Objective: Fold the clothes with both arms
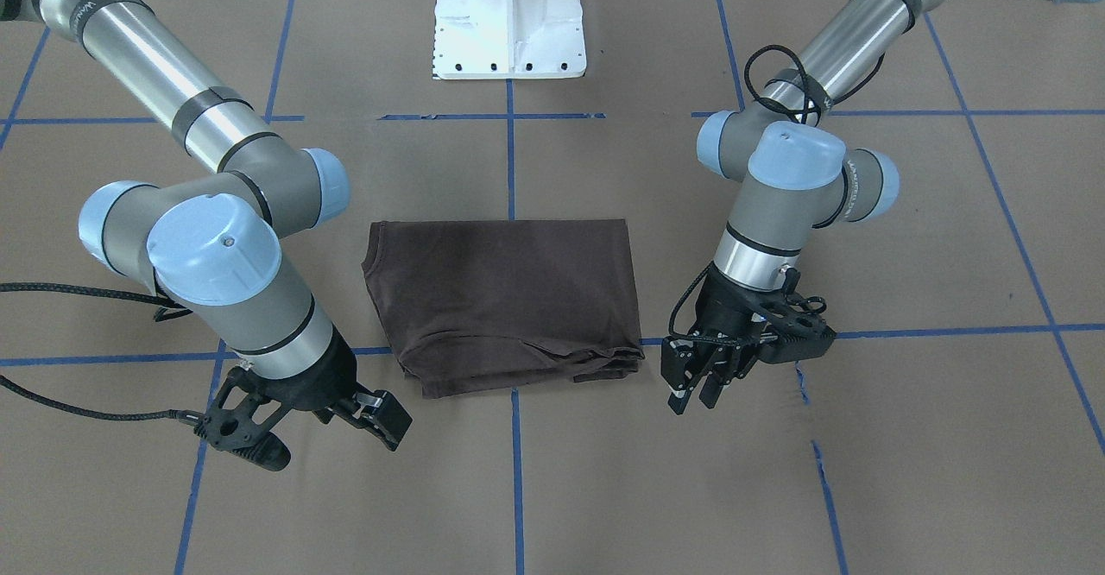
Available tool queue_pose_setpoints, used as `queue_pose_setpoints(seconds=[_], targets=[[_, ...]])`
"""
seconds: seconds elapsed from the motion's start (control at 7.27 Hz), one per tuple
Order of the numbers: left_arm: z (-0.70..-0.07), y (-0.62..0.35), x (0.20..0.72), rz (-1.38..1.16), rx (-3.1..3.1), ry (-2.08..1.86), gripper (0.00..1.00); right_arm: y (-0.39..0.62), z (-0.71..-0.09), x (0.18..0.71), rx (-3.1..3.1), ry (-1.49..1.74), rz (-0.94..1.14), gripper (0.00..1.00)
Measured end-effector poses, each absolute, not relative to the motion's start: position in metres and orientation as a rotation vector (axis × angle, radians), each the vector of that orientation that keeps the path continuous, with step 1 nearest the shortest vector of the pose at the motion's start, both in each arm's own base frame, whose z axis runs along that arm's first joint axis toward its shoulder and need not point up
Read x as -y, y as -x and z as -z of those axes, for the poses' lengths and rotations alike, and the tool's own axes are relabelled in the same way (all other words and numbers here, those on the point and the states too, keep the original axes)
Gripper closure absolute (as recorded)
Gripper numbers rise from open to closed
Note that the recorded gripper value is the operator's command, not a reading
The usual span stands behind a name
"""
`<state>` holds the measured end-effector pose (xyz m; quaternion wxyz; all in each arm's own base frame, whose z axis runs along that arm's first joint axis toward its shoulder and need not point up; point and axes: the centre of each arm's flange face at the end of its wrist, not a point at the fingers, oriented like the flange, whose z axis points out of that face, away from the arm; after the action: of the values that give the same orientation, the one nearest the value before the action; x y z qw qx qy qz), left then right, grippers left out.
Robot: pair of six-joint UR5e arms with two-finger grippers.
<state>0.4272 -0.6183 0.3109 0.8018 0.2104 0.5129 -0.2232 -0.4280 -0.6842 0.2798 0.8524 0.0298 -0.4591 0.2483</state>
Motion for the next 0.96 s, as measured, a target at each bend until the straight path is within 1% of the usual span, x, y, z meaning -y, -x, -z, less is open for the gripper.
queue_pose_setpoints(seconds=[0.14, 0.28, 0.55, 0.69, 0.96], targets=[[-0.325, -0.394, 0.610, 0.371, -1.100, -0.457, 0.47, 0.404, -0.302, 0.681, 0.966, -0.057, -0.494, 0.00], [-0.355, -0.338, 0.609, 0.228, -1.073, -0.476, 0.47, 0.358, -0.338, 0.685, 0.958, -0.061, -0.432, 0.00], [-0.441, -0.182, 0.628, -0.055, -0.961, -0.541, 0.47, 0.226, -0.435, 0.692, 0.933, -0.098, -0.255, 0.00], [-0.479, -0.115, 0.632, -0.139, -0.920, -0.549, 0.47, 0.166, -0.468, 0.688, 0.933, -0.102, -0.186, 0.00], [-0.527, -0.024, 0.633, -0.176, -0.872, -0.447, 0.46, 0.076, -0.498, 0.670, 0.901, -0.076, -0.093, 0.00]])
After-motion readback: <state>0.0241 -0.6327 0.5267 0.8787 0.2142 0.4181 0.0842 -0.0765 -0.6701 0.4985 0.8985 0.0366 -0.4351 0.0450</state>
